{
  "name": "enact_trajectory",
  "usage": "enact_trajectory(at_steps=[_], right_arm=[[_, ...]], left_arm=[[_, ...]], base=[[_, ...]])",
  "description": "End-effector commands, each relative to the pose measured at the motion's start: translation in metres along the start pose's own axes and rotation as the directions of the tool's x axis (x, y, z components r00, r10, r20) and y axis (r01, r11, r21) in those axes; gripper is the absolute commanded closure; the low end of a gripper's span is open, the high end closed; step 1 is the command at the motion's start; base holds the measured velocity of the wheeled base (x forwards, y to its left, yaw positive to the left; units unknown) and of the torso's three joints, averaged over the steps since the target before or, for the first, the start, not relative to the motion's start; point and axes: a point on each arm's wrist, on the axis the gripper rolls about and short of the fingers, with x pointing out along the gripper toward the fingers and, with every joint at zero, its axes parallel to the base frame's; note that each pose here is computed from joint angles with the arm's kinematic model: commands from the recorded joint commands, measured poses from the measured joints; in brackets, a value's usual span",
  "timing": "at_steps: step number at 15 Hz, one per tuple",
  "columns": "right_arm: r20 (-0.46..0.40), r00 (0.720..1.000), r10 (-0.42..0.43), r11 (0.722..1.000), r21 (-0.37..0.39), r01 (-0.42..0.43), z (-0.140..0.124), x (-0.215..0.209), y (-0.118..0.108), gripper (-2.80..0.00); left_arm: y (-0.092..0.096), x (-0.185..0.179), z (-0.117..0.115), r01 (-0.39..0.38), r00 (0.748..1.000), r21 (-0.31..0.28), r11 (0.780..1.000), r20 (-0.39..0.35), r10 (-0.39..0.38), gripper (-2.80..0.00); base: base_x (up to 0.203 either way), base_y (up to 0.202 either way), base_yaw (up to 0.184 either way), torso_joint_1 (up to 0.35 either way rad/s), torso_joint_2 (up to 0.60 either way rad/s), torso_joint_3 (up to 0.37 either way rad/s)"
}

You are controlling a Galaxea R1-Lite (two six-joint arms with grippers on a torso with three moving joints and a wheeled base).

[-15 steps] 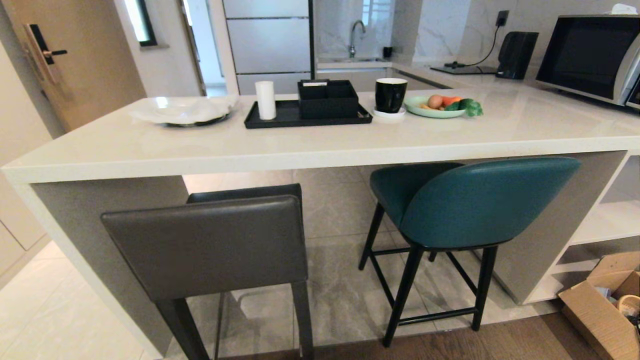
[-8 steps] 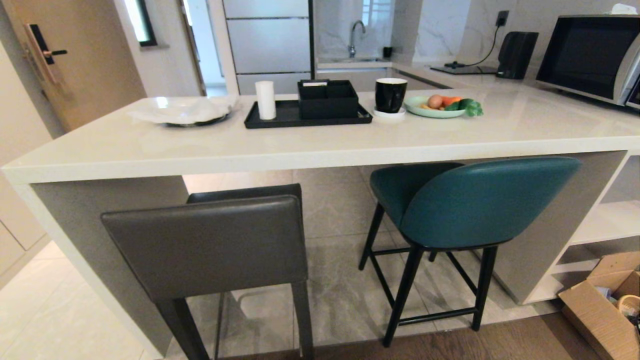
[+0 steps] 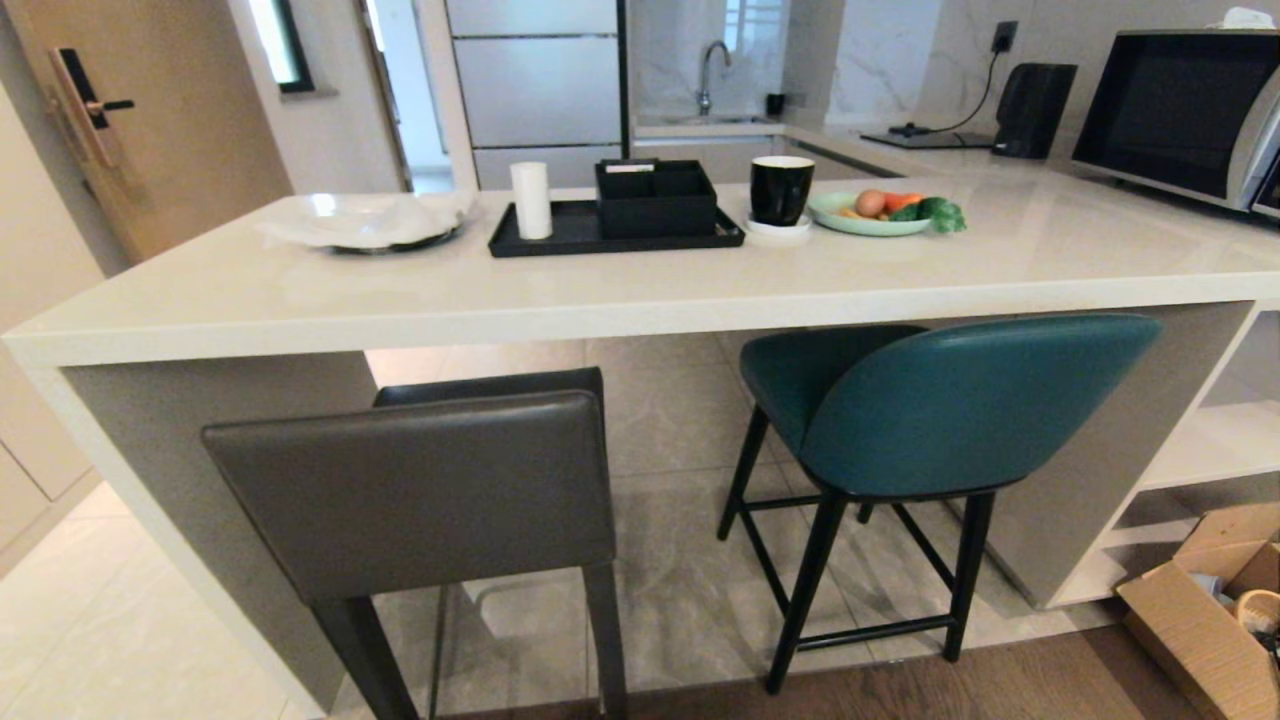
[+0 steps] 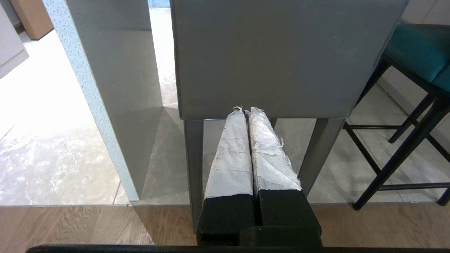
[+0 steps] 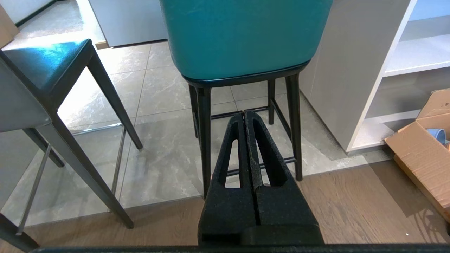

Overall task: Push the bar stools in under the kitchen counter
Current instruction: Pull the gray chair out from under the dining table

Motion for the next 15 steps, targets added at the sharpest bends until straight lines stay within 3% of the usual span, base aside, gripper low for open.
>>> enact_trajectory(at_steps=[1,4,7,11,15], right_arm=[[0.001,1.0,0.0,1.0,-0.001,0.0,0.0,0.0,0.0,0.0],[0.001,1.0,0.002,1.0,-0.016,-0.002,0.0,0.0,0.0,0.0],[-0.001,1.0,0.008,0.997,-0.079,-0.008,0.0,0.0,0.0,0.0],[0.042,0.999,0.005,0.997,-0.077,-0.002,0.018,-0.004,0.001,0.0],[0.0,1.0,0.009,0.998,-0.067,-0.009,0.034,0.001,0.002,0.0]], left_arm=[[0.0,0.0,0.0,0.0,1.0,-0.001,1.0,-0.001,0.0,0.0],[0.0,0.0,0.0,0.0,1.0,-0.001,1.0,-0.001,0.0,0.0],[0.0,0.0,0.0,0.001,1.0,-0.001,1.0,-0.001,-0.001,0.0],[0.0,0.0,0.003,-0.001,1.0,-0.001,1.0,0.016,0.001,0.0],[0.0,-0.008,0.022,-0.063,0.996,-0.004,0.998,0.056,0.063,0.0]], base=[[0.0,0.0,0.0,0.0,0.0,0.0],[0.0,0.0,0.0,0.0,0.0,0.0],[0.0,0.0,0.0,0.0,0.0,0.0],[0.0,0.0,0.0,0.0,0.0,0.0],[0.0,0.0,0.0,0.0,0.0,0.0]])
